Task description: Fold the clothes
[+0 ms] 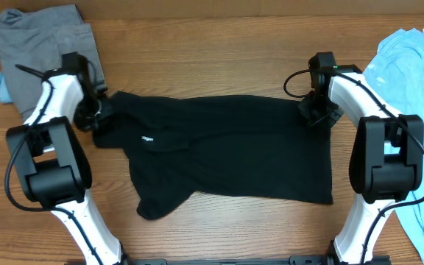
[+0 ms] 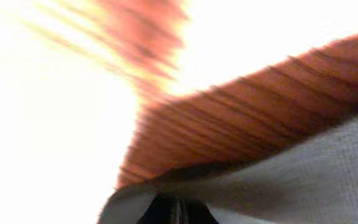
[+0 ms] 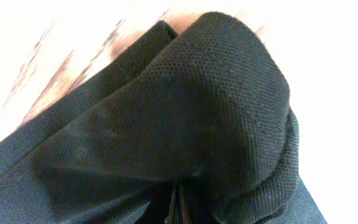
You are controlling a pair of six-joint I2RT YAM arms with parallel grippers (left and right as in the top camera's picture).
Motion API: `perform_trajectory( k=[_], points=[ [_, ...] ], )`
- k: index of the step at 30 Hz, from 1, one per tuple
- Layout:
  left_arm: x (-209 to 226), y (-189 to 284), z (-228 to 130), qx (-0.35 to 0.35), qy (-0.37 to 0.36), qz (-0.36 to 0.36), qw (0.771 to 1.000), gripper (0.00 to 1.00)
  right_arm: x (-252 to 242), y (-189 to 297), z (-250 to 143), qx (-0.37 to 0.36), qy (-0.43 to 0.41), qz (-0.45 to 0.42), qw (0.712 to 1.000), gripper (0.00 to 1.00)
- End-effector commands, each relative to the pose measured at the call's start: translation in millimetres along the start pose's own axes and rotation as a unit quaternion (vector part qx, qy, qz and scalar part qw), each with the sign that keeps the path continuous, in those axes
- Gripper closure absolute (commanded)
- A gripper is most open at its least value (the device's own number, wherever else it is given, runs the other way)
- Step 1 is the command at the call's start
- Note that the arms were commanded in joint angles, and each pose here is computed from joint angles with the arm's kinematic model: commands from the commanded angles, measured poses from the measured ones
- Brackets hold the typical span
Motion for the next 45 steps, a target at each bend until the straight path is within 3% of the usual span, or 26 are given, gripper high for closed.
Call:
perform_trajectory(
  k=[1, 9, 12, 15, 21, 22, 23, 25, 29, 40, 45],
  points=[
    [2.4, 33.4, 15.9, -0.03, 0.011, -0.003, 0.999, 0.96, -6.7, 5.6, 10.9, -0.027, -0.006, -0.011, 1.0, 0.96],
    [-42.3, 107.1, 27.9, -0.069, -0.036, -0.025, 0.997, 0.96, 10.8, 47.6, 22.0, -0.044, 0.02, 0.034, 0.998, 0.96],
    [-72.3, 123.3, 20.6, -0.068, -0.084, -0.059, 0.992, 0.95, 16.3, 58.8, 21.3, -0.032, 0.046, 0.063, 0.996, 0.9],
    [-103.8, 122.0, 4.2, -0.044, -0.125, -0.083, 0.988, 0.93, 19.5, 59.1, 17.4, -0.009, 0.06, 0.083, 0.995, 0.85],
    [-153.7, 88.9, -37.1, 0.015, -0.191, -0.075, 0.979, 0.9, 17.2, 57.9, 15.7, -0.004, 0.063, 0.075, 0.995, 0.85],
    [-166.7, 66.8, -54.0, 0.034, -0.209, -0.069, 0.975, 0.89, 16.0, 56.1, 14.6, -0.002, 0.079, 0.071, 0.994, 0.71],
    [-170.2, 57.9, -60.7, 0.042, -0.216, -0.066, 0.973, 0.89, 15.6, 55.2, 14.1, -0.001, 0.087, 0.07, 0.994, 0.67],
    [-173.1, 43.1, -70.3, 0.054, -0.22, -0.064, 0.972, 0.88, 13.6, 53.2, 12.5, 0.003, 0.089, 0.065, 0.994, 0.67],
    [-169.1, 12.1, -81.1, 0.061, -0.22, -0.061, 0.972, 0.92, 9.9, 43.2, 7.4, 0.011, 0.091, 0.055, 0.994, 0.83],
    [-132.5, -11.8, -82.0, 0.088, -0.189, -0.037, 0.977, 0.9, -2.1, 5.5, -4.3, 0.021, 0.088, 0.044, 0.995, 0.86],
    [-92.3, -10.2, -76.7, 0.11, -0.128, 0.043, 0.985, 0.93, -13.6, 3.1, 0.6, 0.004, 0.055, 0.005, 0.998, 0.96]
  ],
)
Point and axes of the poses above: each gripper's point midway between its finger pads, its own y axis back along the fingers, its own x axis along the line the jaws close on, z = x × y, the point moved 9 cm from there along y, back along the fingers, and after that the axes turned 9 degrees about -y, right-handed, at the moved point
